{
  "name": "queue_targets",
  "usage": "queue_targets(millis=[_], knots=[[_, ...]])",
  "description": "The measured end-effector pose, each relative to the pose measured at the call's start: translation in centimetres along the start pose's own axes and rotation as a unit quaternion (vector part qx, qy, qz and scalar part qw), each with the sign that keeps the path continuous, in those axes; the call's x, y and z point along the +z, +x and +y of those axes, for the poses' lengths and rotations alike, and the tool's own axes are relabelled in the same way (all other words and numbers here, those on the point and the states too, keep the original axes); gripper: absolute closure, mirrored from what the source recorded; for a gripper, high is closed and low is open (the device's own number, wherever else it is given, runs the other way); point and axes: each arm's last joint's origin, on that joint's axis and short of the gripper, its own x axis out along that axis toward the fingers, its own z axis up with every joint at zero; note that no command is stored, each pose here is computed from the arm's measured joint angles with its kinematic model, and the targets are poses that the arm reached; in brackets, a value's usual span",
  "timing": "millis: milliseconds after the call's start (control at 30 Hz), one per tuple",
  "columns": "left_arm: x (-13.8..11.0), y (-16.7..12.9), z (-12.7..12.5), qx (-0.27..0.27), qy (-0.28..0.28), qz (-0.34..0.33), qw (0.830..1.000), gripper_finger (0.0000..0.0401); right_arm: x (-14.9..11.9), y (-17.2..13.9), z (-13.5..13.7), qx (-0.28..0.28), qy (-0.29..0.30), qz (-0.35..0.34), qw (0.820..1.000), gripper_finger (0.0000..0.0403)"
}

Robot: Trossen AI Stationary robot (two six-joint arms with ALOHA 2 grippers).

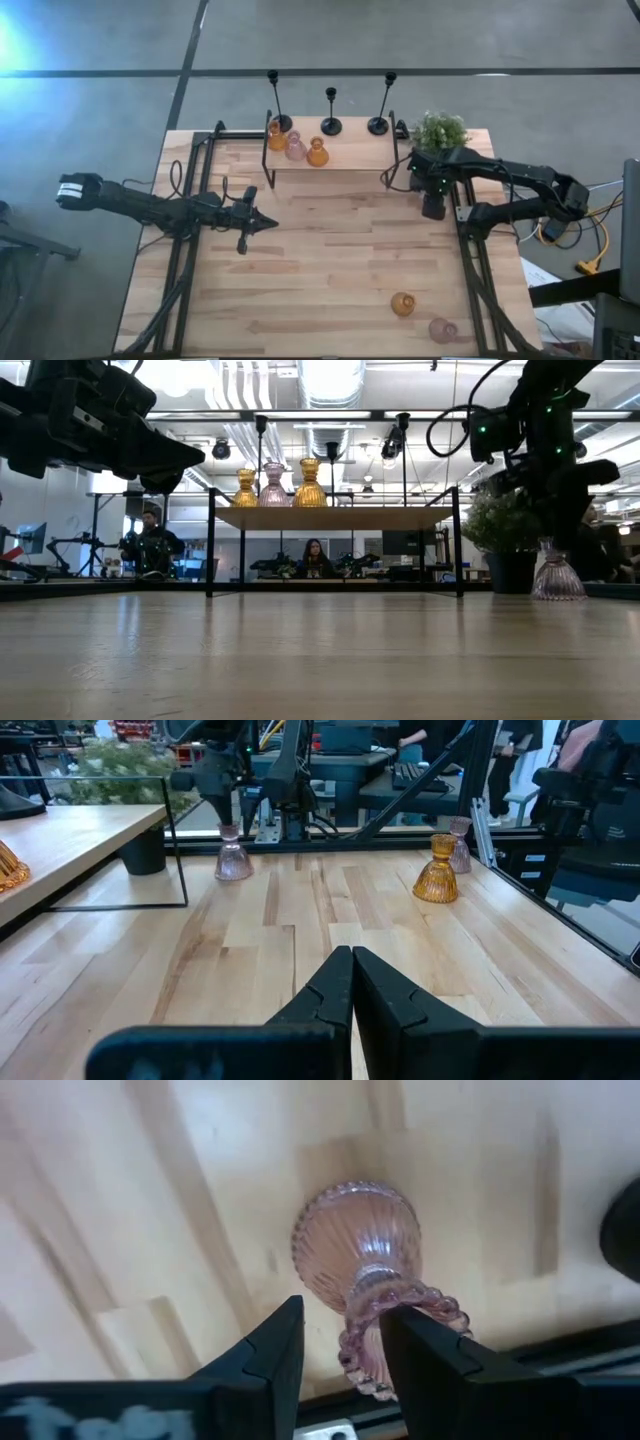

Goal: Pick & Place candle stick holders
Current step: Put the top pink glass candle holder on the shelf

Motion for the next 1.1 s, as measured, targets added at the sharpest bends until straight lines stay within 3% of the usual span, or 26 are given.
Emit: queue_targets(millis=[467, 833, 1100], knots=[[0.0, 0.0, 0.0, 0.0, 0.0, 0.0, 1.0, 0.0389, 0.4, -0.3, 1.5, 0.006, -0.046, -0.002, 0.999, 0.0312], [0.0, 0.0, 0.0, 0.0, 0.0, 0.0, 1.0, 0.0389, 1.7, 1.0, 1.4, 0.018, -0.05, 0.049, 0.997, 0.0354], [0.0, 0.0, 0.0, 0.0, 0.0, 0.0, 1.0, 0.0389, 2.5, -2.0, 1.3, 0.034, -0.029, 0.013, 0.999, 0.0384]])
